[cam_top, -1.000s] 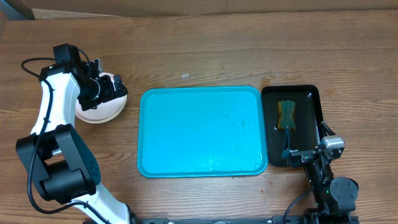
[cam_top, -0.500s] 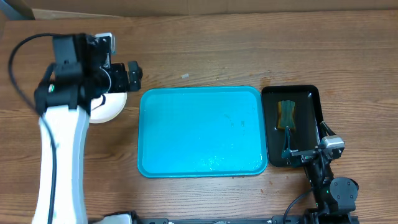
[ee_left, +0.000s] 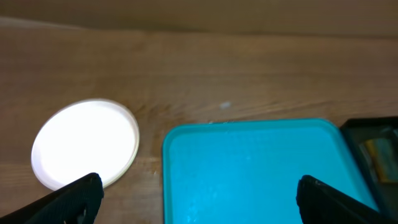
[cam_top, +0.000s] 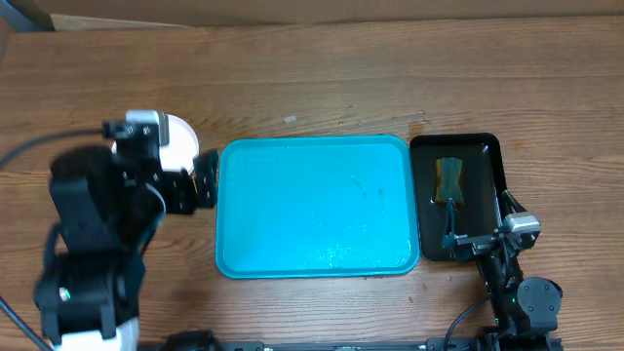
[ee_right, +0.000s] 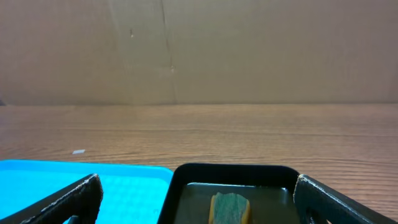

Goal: Clean dirty plates on tray and stack at the side

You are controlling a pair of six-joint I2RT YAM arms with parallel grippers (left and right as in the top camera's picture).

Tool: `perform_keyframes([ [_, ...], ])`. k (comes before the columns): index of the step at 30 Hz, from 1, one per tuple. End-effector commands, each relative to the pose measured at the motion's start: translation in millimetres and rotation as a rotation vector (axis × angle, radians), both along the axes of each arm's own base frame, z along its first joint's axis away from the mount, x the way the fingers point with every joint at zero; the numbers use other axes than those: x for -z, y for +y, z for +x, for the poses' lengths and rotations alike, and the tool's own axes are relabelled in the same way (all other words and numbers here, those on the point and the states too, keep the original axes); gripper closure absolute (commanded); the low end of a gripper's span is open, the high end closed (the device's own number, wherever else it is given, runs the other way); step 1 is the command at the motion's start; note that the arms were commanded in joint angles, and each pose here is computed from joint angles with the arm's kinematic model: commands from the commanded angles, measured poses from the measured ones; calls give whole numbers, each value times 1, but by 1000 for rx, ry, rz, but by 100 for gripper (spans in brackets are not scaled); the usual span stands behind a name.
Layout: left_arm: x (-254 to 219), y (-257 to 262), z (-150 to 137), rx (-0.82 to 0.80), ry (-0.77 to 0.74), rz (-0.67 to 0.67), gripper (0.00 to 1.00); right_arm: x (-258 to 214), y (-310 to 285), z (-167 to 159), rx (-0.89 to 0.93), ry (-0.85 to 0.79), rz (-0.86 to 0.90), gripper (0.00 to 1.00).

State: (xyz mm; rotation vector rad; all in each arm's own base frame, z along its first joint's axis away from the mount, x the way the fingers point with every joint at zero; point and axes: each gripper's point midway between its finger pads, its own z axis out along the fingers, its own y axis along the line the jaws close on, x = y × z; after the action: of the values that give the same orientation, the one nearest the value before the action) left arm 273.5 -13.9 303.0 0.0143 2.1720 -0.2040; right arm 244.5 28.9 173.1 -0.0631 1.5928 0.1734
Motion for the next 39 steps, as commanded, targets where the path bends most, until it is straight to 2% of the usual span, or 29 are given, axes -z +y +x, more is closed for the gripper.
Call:
perform_keyframes([
  [1, 27, 8, -18, -32, -28, 57, 0, 2, 0, 0, -3, -5, -4, 0],
  [5, 23, 7, -18, -31, -233, 67, 0, 2, 0, 0, -4, -5, -4, 0],
  [9, -4, 6, -19, -59, -504, 27, 0, 2, 0, 0, -4, -5, -4, 0],
  [13, -36, 4, -34, -59, -783, 4, 0, 2, 0, 0, -4, -5, -4, 0],
  [18, -52, 2, -60, -52, -1040, 5, 0, 2, 0, 0, -3, -5, -4, 0],
  [25, -28, 4, -64, -67, -1075, 7, 0, 2, 0, 0, -4, -5, -4, 0],
  [32, 14, 5, -53, -73, -1011, -36, 0, 2, 0, 0, -4, -5, -4, 0],
  [39, 58, 6, -38, -84, -881, -60, 0, 2, 0, 0, -4, -5, -4, 0],
])
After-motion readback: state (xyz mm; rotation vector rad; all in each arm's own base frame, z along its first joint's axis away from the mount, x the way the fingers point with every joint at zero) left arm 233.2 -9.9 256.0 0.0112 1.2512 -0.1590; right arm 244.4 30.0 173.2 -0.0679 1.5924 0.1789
